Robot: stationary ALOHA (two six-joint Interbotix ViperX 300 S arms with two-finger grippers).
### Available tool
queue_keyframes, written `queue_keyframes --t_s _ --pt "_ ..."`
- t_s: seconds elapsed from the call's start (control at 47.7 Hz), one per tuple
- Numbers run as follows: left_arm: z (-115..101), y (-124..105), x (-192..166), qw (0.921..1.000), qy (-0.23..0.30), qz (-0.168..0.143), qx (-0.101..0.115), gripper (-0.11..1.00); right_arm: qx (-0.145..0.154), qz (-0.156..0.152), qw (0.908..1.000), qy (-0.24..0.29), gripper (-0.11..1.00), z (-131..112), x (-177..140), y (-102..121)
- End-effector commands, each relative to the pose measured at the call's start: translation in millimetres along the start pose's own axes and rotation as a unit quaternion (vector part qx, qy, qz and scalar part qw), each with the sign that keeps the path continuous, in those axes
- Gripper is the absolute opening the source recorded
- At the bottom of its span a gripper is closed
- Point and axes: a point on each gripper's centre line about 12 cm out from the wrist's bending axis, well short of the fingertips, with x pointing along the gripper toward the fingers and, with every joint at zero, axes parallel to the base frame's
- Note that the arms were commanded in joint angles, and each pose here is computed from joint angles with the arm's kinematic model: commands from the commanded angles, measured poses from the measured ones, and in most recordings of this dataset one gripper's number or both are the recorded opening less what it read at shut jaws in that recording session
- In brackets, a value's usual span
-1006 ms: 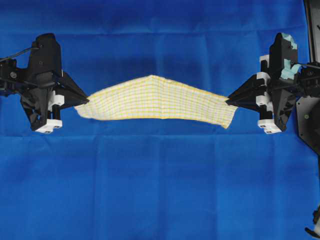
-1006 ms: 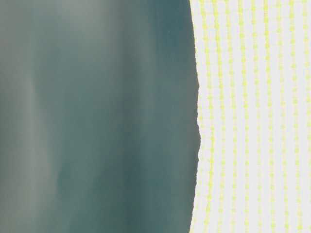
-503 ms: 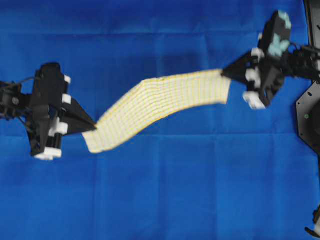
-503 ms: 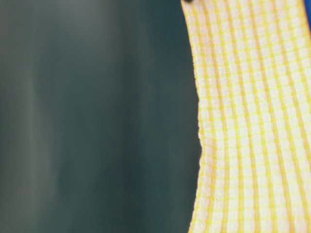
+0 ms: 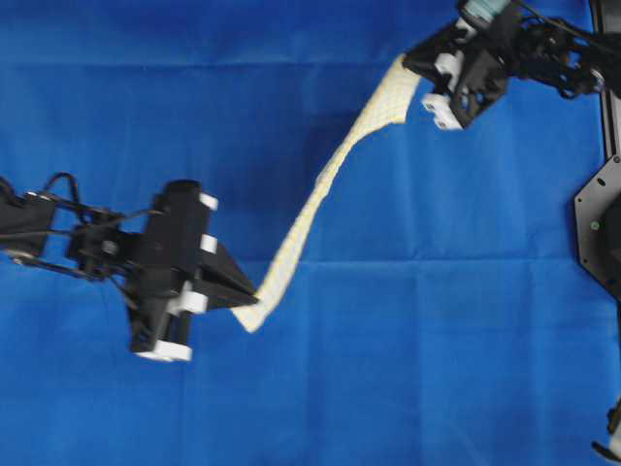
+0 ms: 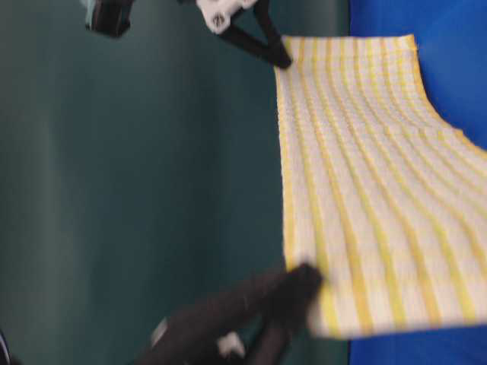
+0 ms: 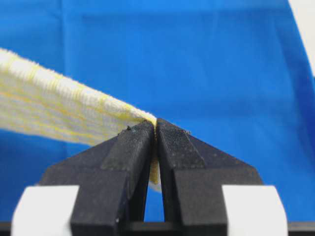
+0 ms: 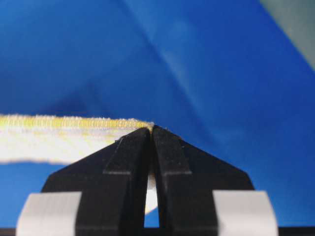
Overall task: Fold the yellow towel.
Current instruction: 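Lift the towel strip and rotate it to a vertical orientation, then lower the strip onto the table lengthwise and release both grippers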
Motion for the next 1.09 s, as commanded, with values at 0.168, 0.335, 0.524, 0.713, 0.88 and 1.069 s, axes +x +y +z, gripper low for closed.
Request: queue_keyframes --t_s 0.168,0.335,0.524,0.713,0.88,1.069 --pt "37.5 -8.6 46.5 0.9997 -0.022 -0.006 0.009 0.02 -0.016 -0.011 0.9995 -0.027 0.01 39.0 21.7 -4.8" --pt "50.6 -7.9 74.2 0.9996 -0.027 -0.004 0.007 0.02 -0.022 -0.013 0.9992 -0.030 0.01 49.4 31.7 -5.2" --pt "66.4 -8.1 98.6 0.9990 -0.038 -0.003 0.023 0.02 -0.024 -0.014 0.9991 -0.032 0.01 54.1 35.3 -5.7" --pt "77.5 -9.9 107.7 0.9978 -0.046 -0.003 0.047 0.02 -0.023 -0.015 0.9992 -0.030 0.01 53.5 34.9 -6.9" --pt "77.9 -10.0 108.6 0.9979 -0.045 -0.003 0.047 0.02 -0.022 -0.018 0.9992 -0.028 0.01 52.0 32.0 -9.3" --pt "81.3 -9.7 112.3 0.9975 -0.051 -0.003 0.048 0.02 -0.018 -0.022 0.9992 -0.030 0.01 45.6 20.5 -13.7"
